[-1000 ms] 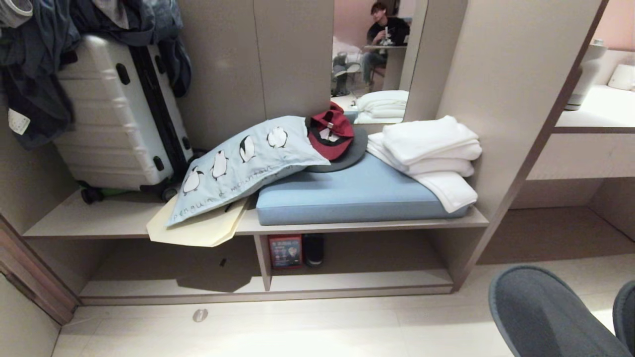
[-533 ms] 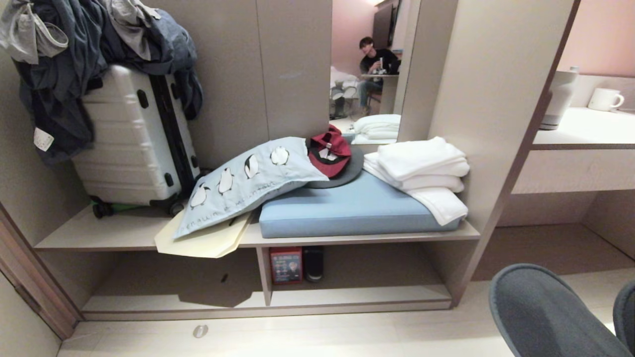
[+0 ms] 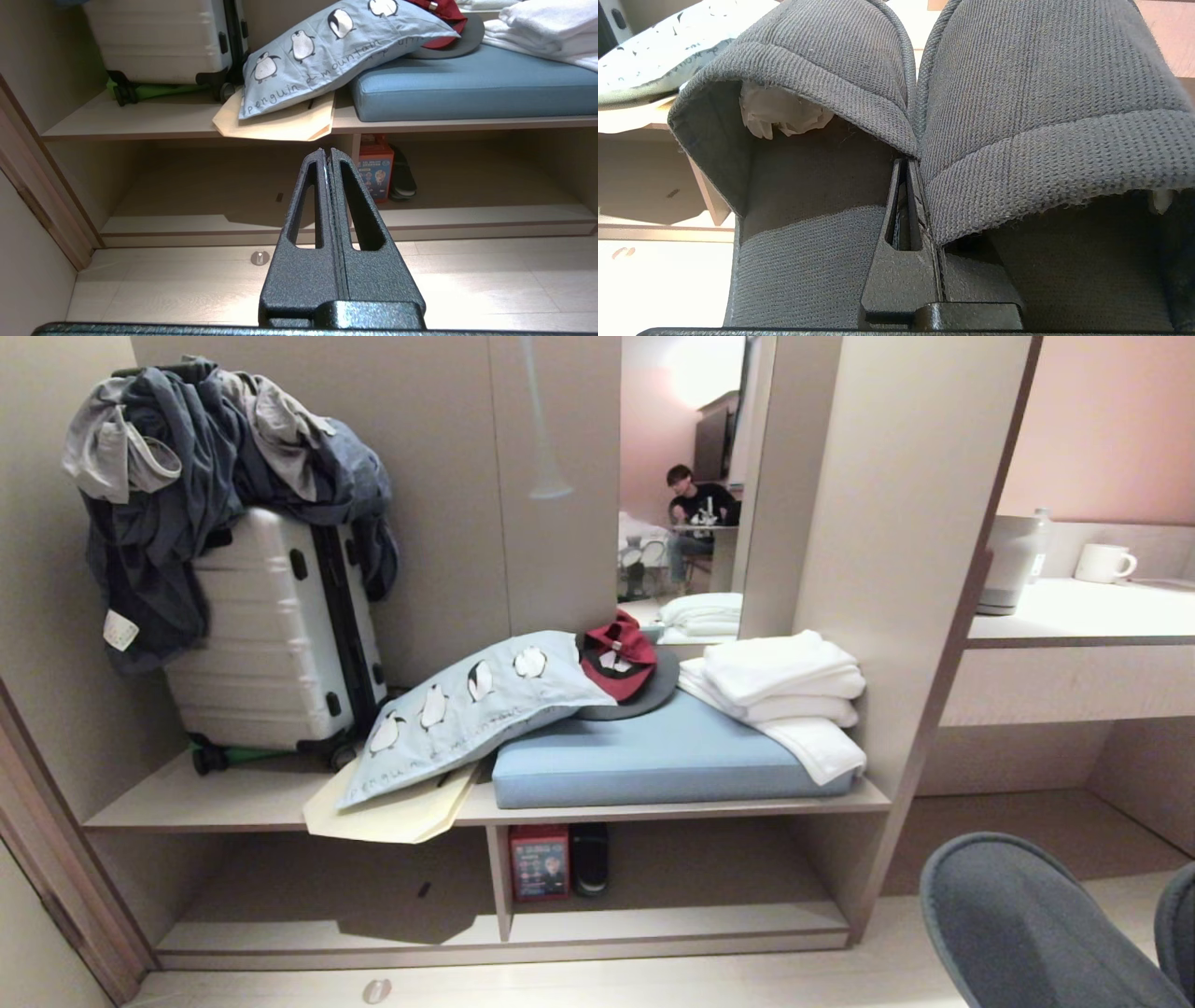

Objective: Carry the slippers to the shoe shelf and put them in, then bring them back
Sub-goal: Place the slippers on the floor

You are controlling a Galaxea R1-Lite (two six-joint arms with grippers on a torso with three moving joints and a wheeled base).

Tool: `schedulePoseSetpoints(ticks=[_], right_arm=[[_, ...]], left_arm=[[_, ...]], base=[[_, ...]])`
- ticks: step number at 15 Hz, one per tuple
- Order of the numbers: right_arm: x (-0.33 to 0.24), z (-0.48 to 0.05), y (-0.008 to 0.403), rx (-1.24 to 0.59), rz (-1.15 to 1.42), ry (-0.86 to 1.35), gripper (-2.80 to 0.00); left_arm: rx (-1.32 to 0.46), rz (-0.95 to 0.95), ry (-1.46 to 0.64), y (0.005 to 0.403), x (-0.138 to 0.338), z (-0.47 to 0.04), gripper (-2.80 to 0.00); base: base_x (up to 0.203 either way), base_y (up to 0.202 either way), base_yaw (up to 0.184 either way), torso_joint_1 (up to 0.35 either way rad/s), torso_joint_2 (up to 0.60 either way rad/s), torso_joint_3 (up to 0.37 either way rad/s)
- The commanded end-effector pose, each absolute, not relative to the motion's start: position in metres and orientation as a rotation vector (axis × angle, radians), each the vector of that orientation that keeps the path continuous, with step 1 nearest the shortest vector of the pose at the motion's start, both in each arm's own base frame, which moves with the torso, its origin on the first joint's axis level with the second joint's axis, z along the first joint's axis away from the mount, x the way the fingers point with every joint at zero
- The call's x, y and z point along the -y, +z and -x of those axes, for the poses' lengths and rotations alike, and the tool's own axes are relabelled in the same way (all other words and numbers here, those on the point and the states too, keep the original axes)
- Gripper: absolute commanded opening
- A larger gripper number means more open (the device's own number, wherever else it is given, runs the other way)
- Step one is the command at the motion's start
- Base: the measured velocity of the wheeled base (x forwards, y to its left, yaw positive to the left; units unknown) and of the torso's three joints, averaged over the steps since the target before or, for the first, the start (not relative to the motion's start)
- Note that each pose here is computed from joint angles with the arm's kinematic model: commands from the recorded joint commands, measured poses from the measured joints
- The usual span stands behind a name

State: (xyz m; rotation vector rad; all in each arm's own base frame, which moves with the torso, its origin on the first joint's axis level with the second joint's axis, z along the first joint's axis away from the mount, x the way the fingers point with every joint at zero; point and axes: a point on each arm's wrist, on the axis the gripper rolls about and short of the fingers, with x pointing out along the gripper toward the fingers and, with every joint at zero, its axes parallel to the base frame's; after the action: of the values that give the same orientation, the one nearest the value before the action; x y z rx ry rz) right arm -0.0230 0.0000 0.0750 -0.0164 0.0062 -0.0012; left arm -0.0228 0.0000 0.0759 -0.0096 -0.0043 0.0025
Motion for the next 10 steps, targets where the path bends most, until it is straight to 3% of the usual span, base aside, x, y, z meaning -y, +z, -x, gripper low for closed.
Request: schedulePoseSetpoints(ticks=[1,10], right_arm=[[0.0001,0.0229,0.075,-0.008,0.017,0.0,-2.8],[0.0,0.0229,0.075,-0.008,0.017,-0.001,-2.8]], left_arm=[[0.005,0.009,0.003,0.076,0.0,0.0228,-2.8],[0.005,0.009,0.003,0.076,0.0,0.0228,-2.8]], base=[[0.0,0.0,0.0,0.002,0.01,0.055],[0.0,0.0,0.0,0.0,0.0,0.0]])
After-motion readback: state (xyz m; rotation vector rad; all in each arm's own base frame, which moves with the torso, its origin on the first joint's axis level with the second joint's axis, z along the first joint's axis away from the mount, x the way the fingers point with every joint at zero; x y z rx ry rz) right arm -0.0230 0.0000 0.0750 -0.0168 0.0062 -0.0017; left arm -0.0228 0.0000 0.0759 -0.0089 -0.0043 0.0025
